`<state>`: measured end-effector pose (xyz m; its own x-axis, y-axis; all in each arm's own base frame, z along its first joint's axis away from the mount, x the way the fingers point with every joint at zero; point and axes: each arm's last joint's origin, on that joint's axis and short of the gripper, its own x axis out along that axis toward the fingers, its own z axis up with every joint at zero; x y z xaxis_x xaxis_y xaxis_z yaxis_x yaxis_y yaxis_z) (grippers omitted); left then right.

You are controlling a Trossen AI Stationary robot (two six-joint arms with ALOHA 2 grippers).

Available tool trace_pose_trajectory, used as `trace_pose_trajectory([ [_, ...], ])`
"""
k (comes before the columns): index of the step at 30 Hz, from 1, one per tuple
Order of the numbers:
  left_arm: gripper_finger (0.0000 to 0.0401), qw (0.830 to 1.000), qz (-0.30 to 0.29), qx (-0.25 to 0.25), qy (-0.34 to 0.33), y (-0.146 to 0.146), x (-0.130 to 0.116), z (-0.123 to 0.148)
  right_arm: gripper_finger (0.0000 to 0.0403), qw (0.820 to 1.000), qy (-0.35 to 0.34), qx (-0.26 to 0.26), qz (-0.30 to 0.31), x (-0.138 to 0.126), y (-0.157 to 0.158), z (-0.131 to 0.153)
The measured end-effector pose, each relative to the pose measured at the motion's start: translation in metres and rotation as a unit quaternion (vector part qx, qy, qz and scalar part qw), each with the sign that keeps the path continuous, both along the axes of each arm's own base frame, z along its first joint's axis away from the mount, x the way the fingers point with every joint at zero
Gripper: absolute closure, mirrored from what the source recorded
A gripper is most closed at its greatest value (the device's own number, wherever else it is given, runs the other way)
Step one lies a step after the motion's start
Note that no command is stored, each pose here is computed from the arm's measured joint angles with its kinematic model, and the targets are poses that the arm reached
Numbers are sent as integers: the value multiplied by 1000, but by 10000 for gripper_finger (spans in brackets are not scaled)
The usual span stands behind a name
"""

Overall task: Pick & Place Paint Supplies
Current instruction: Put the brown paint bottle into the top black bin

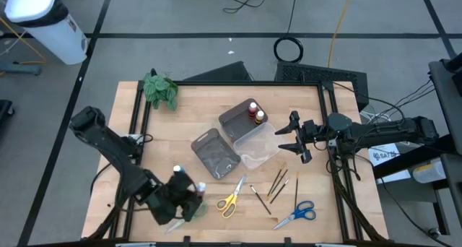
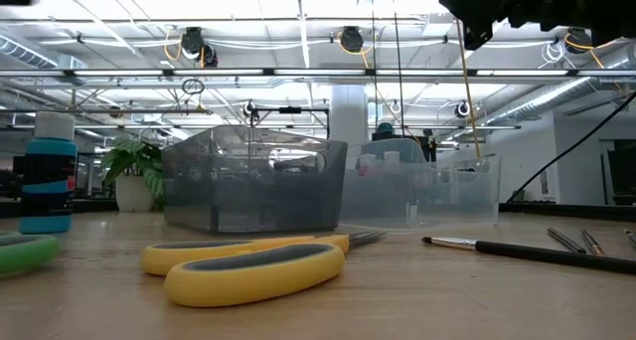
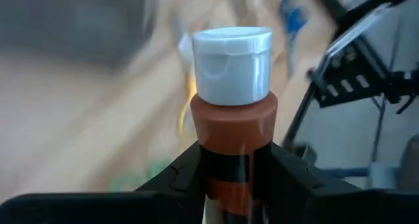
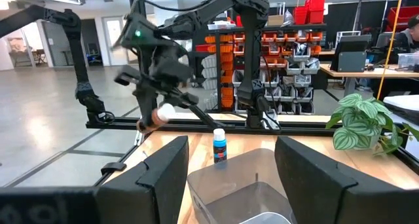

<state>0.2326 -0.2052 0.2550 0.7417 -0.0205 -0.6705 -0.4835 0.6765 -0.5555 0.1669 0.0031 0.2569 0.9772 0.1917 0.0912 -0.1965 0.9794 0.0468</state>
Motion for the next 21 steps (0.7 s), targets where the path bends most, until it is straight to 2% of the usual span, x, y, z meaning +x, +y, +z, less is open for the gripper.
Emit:
trace_pose_trajectory([
  [4,278,987,-51,136,-75,13,26,7,190,1000,1,6,1,0,0,0],
  [7,276,966,-80,226,-100,29,48,10,190,1000,3,12,1,0,0,0],
  [11,273,938,-91,314,-115,61,74,16,190,1000,10,23,2,1,0,-1],
  [15,272,925,-83,352,-115,102,94,21,190,999,32,37,2,5,0,-7],
  [18,271,921,-106,349,-138,127,106,24,190,998,44,39,1,12,0,-12],
  [21,271,915,-136,340,-169,140,119,20,190,998,42,39,1,22,0,-16],
])
